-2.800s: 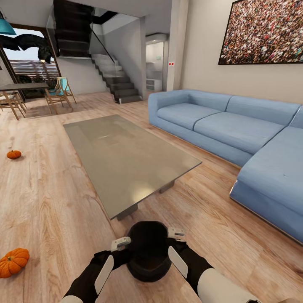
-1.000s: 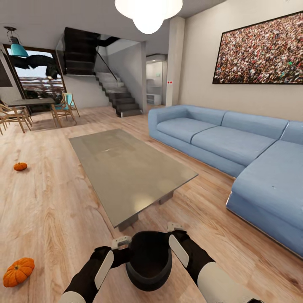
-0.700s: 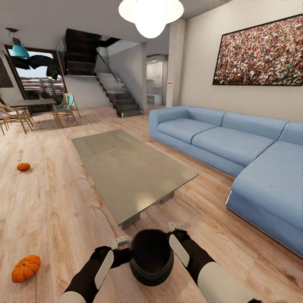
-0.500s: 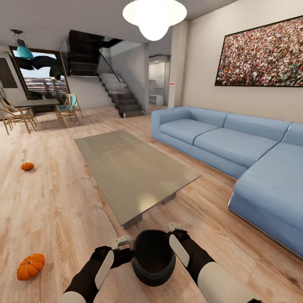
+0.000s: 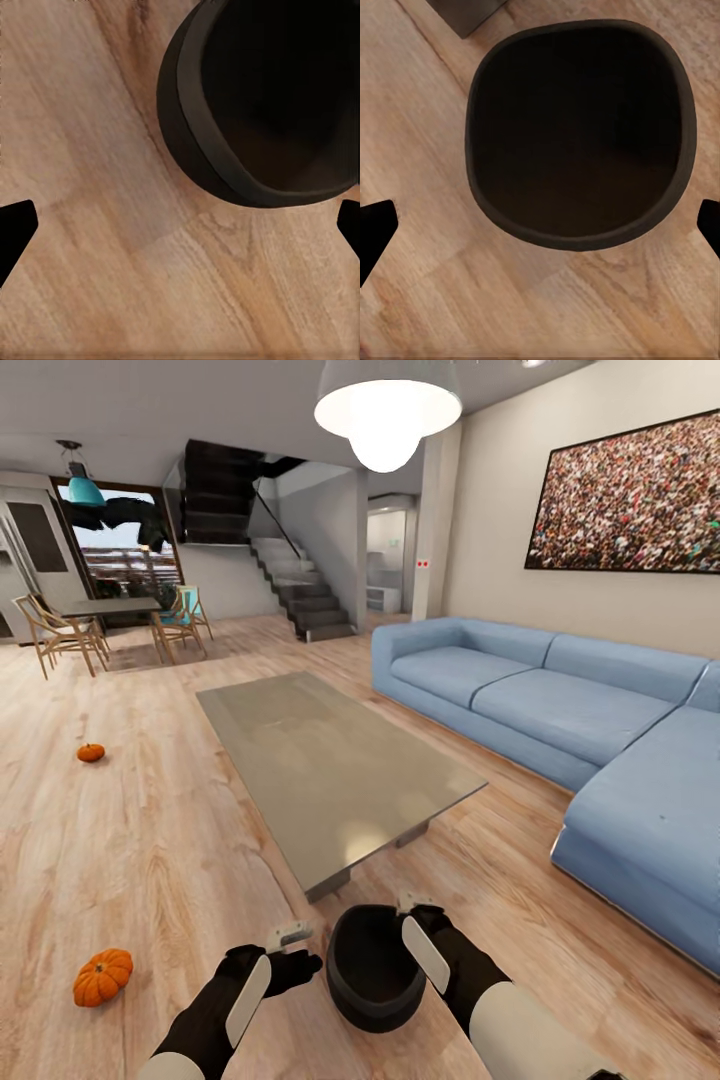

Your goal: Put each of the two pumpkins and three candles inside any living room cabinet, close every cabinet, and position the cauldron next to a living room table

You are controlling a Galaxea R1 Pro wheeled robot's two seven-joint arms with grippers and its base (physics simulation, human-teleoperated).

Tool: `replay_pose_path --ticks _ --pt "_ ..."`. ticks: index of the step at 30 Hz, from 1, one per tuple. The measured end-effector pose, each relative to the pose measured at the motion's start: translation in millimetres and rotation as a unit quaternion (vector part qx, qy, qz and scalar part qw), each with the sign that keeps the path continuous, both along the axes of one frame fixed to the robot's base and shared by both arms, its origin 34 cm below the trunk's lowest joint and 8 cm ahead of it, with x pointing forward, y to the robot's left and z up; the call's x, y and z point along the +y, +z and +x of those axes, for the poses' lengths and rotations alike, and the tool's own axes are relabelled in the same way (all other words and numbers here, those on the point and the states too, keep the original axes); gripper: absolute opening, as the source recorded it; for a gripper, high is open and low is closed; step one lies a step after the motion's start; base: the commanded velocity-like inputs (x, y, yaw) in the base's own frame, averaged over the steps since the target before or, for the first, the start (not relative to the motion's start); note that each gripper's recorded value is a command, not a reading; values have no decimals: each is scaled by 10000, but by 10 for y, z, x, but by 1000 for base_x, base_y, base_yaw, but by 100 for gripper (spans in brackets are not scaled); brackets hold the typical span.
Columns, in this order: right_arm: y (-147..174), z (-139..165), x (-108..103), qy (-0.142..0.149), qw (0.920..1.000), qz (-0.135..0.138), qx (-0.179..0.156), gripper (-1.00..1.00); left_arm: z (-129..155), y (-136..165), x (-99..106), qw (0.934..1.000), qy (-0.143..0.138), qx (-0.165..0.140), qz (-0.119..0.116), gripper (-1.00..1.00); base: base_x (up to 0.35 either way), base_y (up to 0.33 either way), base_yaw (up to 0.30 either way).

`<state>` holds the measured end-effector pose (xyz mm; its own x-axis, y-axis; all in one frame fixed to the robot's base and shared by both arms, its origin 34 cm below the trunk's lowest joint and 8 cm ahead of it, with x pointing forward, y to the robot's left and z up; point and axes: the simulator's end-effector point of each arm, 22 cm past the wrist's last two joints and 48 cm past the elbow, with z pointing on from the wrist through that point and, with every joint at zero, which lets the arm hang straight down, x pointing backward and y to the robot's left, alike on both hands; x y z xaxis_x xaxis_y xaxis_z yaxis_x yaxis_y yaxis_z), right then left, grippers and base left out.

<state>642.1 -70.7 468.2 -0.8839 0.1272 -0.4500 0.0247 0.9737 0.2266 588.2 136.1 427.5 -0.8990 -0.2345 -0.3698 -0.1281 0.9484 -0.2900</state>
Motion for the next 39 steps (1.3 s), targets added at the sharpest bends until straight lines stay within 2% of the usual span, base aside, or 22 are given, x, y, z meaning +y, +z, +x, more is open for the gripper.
replay_pose_path --ticks 6,11,14,16,22,26,27,28,33,34,35,39 --pt "157 0 32 87 9999 27 113 100 7 118 0 10000 -15 43 0 100 -4 1 0" --pt "236 -44 -10 -11 9991 157 385 100 -30 212 13 9995 -116 300 -3 100 0 0 0" --pt "266 -92 -25 -77 9983 245 527 100 -65 252 80 9986 21 518 -105 100 0 0 0" --pt "300 -105 -23 -62 9980 252 573 100 -68 288 91 9983 58 557 -134 100 0 0 0" --pt "373 -170 -41 13 9973 187 714 100 -171 294 155 9970 78 761 -98 100 0 0 0" --pt "381 -204 -134 -75 9972 84 736 100 -383 159 341 9942 110 1073 55 100 0 0 0" --pt "221 -368 -223 -223 9970 -21 745 100 -517 51 568 9917 159 1260 216 100 0 0 0" --pt "178 -439 -245 -260 9967 -58 762 100 -536 49 656 9911 196 1291 257 100 0 0 0" --pt "107 -654 -278 -322 9955 -128 887 100 -532 108 918 9905 299 1276 418 100 0 0 0" --pt "72 -737 -278 -326 9949 -134 948 100 -518 109 992 9908 349 1217 478 100 0 0 0" --pt "-22 -912 -300 -345 9934 -144 1089 100 -606 -11 1135 9901 493 1158 619 100 0 0 0" --pt "14 -961 -320 -371 9929 -154 1119 100 -771 -84 1219 9880 586 1234 714 100 0 0 0"
